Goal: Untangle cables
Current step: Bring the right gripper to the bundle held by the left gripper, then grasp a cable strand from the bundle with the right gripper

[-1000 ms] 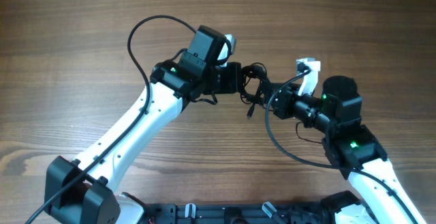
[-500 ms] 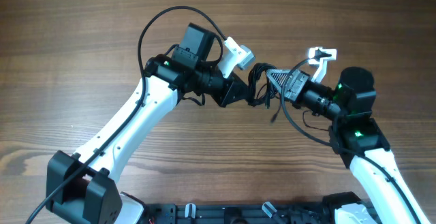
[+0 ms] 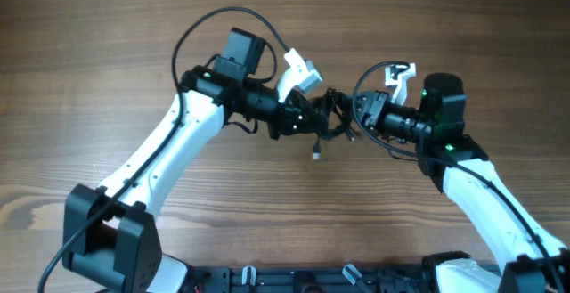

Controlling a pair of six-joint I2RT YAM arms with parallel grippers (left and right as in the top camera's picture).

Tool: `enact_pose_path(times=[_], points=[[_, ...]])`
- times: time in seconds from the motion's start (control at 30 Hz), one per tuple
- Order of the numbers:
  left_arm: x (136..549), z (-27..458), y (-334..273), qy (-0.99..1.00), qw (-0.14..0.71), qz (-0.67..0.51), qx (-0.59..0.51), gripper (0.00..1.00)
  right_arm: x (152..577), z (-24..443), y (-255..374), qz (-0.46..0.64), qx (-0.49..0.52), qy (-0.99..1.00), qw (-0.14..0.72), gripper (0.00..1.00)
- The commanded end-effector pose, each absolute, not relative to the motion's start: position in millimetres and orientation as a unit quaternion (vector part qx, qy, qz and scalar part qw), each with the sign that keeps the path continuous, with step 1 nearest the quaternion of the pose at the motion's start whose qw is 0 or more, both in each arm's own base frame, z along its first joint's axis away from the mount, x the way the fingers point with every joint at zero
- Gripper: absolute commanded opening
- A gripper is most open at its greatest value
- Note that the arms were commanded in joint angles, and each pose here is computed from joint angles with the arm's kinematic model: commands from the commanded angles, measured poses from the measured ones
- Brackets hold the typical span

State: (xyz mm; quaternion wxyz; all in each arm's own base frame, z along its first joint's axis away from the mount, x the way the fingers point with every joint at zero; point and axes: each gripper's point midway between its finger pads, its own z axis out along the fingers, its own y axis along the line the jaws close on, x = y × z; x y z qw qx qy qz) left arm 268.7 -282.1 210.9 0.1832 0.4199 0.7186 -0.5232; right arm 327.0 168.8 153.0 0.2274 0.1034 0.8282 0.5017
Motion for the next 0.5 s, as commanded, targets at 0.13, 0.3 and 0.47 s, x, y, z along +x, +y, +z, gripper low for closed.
enact_pose_path(times=[0.13, 0.3, 0.47], points=[[289.8, 245.2, -245.3, 0.711, 0.21, -0.57, 0.354, 0.04, 339.6, 153.3, 146.9, 0.412, 0.027, 0.85, 0.328, 1.0], [289.3, 235.2, -243.2, 0.735, 0.193, -0.554, 0.339, 0.04, 345.6, 176.8, 123.9, 0.384, 0.038, 0.839, 0.383, 1.0], [289.0, 225.8, -241.1, 0.755, 0.182, -0.535, 0.333, 0.04, 339.6, 199.6, 95.3, 0.372, 0.064, 0.828, 0.414, 1.0]])
